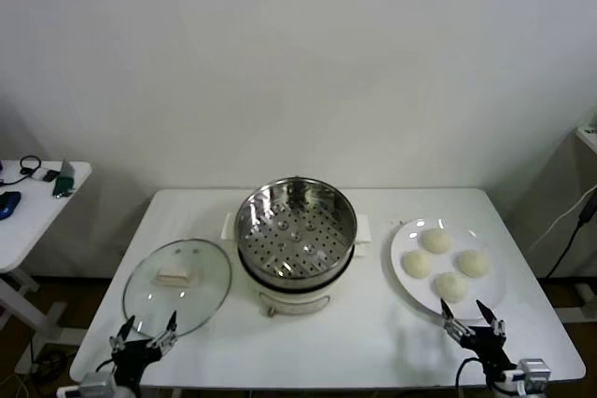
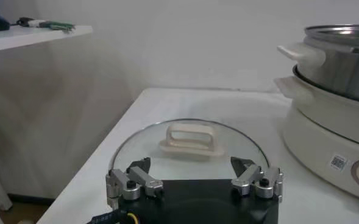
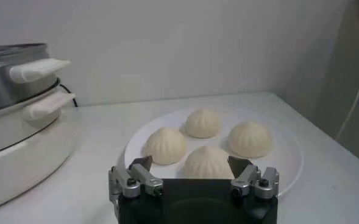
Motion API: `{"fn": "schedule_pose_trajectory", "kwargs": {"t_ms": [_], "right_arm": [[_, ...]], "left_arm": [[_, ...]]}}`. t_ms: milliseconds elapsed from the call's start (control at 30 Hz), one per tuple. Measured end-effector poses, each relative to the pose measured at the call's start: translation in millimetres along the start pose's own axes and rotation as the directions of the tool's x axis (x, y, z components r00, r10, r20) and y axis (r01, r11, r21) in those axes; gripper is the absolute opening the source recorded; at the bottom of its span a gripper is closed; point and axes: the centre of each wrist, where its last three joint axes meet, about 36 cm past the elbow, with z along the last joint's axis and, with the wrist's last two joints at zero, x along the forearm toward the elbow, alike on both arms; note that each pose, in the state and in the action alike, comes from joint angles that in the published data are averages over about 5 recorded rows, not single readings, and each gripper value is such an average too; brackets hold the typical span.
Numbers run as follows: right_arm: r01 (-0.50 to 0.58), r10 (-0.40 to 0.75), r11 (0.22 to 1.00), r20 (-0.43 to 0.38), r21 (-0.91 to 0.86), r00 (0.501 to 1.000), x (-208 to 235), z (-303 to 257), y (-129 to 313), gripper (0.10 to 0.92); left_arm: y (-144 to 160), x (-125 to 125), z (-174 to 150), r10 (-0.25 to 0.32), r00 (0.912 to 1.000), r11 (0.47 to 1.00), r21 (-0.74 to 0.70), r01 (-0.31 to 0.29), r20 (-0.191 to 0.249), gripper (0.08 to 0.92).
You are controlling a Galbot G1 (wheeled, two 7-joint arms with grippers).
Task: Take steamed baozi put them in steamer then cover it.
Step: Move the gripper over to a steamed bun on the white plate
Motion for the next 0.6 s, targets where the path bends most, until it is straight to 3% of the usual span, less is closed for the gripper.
{"fn": "schedule_pose_trajectory", "kwargs": {"t_ms": [233,367,467,600], "right_arm": [[0.057,-0.058,0.987,0.008,0.147,0.998,-52.4,-58.4,-19.6,0.823],[0.134,-0.137,0.941,-0.011,0.310,0.990,-94.9,-106.7,-29.3,0.823],[0.211,-0.209,0.868,-0.055,0.450,0.976,-125.4,-142.6,-33.9,0.823],[0.325,-0.295,0.707,-0.156,0.628,0.943,-162.1,-186.7,-41.3,0.823]], "left_arm": [[-2.3,-0.7,-1.3,0.010,0.9999,1.000,0.001,-0.010,0.004,0.823],[-2.9,-0.6,-1.3,0.015,0.9999,1.000,-0.002,-0.015,0.006,0.823],[-2.7,-0.3,-1.1,0.017,0.9998,1.000,-0.003,-0.017,0.008,0.823],[-2.2,0.1,-0.6,0.017,0.9998,1.000,0.001,-0.017,0.010,0.823]]}}
